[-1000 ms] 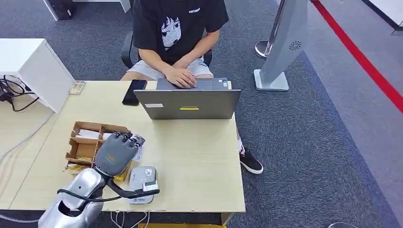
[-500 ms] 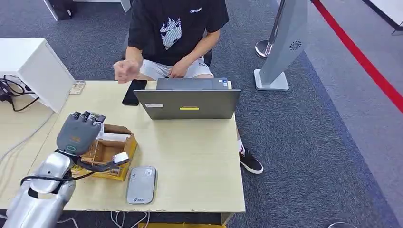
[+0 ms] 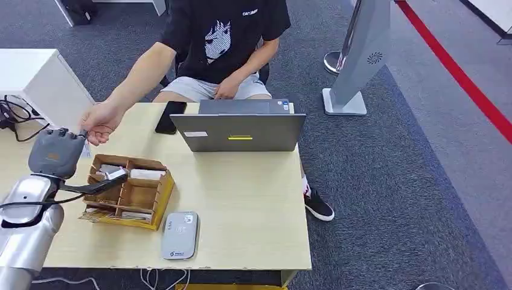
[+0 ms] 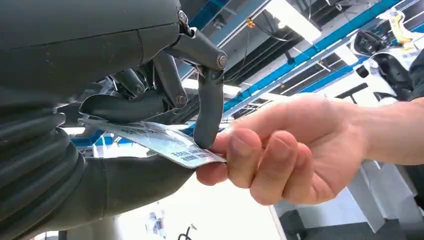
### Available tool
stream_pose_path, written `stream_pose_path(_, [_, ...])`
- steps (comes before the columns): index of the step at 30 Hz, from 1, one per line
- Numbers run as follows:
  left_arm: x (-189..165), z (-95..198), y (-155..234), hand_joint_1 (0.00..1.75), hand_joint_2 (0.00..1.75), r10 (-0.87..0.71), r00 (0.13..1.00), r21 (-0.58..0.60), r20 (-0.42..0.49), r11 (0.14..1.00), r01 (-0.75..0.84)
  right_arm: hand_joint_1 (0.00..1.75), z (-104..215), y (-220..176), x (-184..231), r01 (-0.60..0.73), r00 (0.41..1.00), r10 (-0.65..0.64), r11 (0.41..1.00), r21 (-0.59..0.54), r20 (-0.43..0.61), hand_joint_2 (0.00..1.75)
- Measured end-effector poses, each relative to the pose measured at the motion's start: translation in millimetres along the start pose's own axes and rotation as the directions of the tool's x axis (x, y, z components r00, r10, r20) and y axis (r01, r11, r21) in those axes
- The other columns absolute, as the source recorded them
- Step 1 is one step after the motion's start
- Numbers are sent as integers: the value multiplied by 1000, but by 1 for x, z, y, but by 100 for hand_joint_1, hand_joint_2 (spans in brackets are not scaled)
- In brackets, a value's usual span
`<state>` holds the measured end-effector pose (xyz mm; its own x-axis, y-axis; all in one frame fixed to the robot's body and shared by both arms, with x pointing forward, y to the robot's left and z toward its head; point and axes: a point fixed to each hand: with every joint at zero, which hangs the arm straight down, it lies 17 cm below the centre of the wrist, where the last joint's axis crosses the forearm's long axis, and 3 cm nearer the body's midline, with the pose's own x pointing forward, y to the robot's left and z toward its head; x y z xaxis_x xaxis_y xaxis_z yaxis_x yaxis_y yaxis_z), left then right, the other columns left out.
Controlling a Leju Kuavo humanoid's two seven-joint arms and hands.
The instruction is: Pass the card to the sensor for recognition and then transmit it.
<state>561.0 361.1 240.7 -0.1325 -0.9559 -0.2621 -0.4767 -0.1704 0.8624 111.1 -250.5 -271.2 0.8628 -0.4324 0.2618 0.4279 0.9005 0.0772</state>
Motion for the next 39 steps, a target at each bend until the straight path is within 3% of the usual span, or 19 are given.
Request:
stream_pose_path(1, [0,0,-1,175,175,0,1000,0,1,1000,0,0,0,0,0,-2,1000,2,1000,1,0,175])
stream_pose_path(2, [-1,1,-1,141,175,0,1000,0,-1,1000,0,0,0,0,0,-3,1000,3,1000,1,0,175])
stream_pose_path(3, [-1,1,-1,0,175,0,1000,1,-2,1000,0,0,0,0,0,-3,1000,3,1000,1,1,175])
stream_pose_path(10, [2,7,-5,0,175,30,1000,4,-4,1000,-30,0,0,1,1,-8,1000,8,1000,2,3,175])
stream_pose_path(16, [14,22,18,0,175,129,992,106,-17,986,-126,0,0,1,0,-9,1000,9,1000,2,1,175])
stream_pose_path(26, [40,93,119,0,175,339,941,389,21,864,-320,0,0,-6,-4,37,999,-37,999,-31,-7,175])
stream_pose_path(30, [43,133,161,0,175,461,886,492,54,759,-425,0,0,-8,-8,67,998,-67,997,-46,-13,175])
stream_pose_path(36, [47,161,189,0,175,527,845,530,92,692,-489,0,0,-8,-9,99,995,-100,994,-54,-13,175])
stream_pose_path(39, [62,181,190,0,175,565,814,477,130,684,-551,0,0,-10,-10,131,991,-132,989,-67,-11,175])
